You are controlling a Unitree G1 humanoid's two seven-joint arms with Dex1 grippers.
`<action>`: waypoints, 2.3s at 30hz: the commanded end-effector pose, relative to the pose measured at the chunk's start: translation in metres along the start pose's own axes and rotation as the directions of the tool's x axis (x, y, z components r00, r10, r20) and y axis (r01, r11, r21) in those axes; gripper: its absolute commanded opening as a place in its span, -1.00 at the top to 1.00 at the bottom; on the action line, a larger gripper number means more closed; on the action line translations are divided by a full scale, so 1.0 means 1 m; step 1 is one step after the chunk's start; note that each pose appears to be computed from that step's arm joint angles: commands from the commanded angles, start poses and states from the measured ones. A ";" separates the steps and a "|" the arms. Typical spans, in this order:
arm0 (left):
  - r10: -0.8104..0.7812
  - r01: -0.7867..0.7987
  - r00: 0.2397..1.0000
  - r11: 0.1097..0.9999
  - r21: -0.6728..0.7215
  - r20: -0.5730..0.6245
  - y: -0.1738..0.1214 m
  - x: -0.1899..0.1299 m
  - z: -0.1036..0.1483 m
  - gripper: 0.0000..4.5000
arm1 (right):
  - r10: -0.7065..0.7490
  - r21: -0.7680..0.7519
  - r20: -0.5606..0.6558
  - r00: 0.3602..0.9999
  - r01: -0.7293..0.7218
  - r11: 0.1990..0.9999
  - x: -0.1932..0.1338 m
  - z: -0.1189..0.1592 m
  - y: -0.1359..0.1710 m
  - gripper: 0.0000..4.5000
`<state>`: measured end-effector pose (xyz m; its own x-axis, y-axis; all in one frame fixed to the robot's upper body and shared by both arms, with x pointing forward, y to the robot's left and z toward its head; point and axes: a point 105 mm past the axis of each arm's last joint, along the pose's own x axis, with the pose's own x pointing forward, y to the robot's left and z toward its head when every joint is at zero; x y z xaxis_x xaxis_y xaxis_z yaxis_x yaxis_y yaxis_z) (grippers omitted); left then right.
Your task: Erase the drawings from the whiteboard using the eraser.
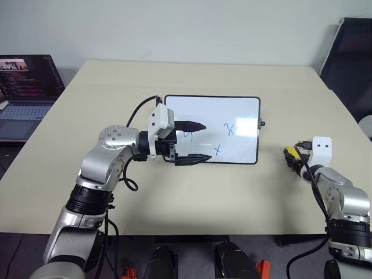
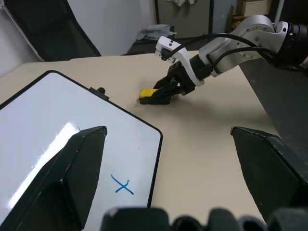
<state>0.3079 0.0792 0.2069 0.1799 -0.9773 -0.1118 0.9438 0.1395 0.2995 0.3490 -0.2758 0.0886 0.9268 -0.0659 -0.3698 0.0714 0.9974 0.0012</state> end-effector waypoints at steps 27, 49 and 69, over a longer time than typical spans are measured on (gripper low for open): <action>0.354 -0.366 0.927 0.926 -0.093 -0.123 0.014 -0.042 -0.045 -1.00 | 0.498 -0.552 0.232 0.835 -0.309 0.775 -0.038 0.085 0.162 0.47; 0.265 -0.270 0.962 0.959 -0.082 -0.070 0.014 -0.032 -0.036 -1.00 | 0.432 -0.721 0.050 0.900 -0.267 0.640 -0.003 0.063 0.148 0.47; 0.227 -0.231 0.972 0.968 -0.095 -0.055 0.009 -0.020 -0.027 -1.00 | 0.426 -0.805 -0.063 0.903 -0.298 0.512 -0.006 0.044 0.144 0.48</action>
<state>0.3238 0.1097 0.1706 0.4238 -0.8972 -0.1243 0.8997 0.4012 0.1718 0.3657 -0.1184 0.1369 0.8224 0.4305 -0.3719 -0.5653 0.5454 -0.6188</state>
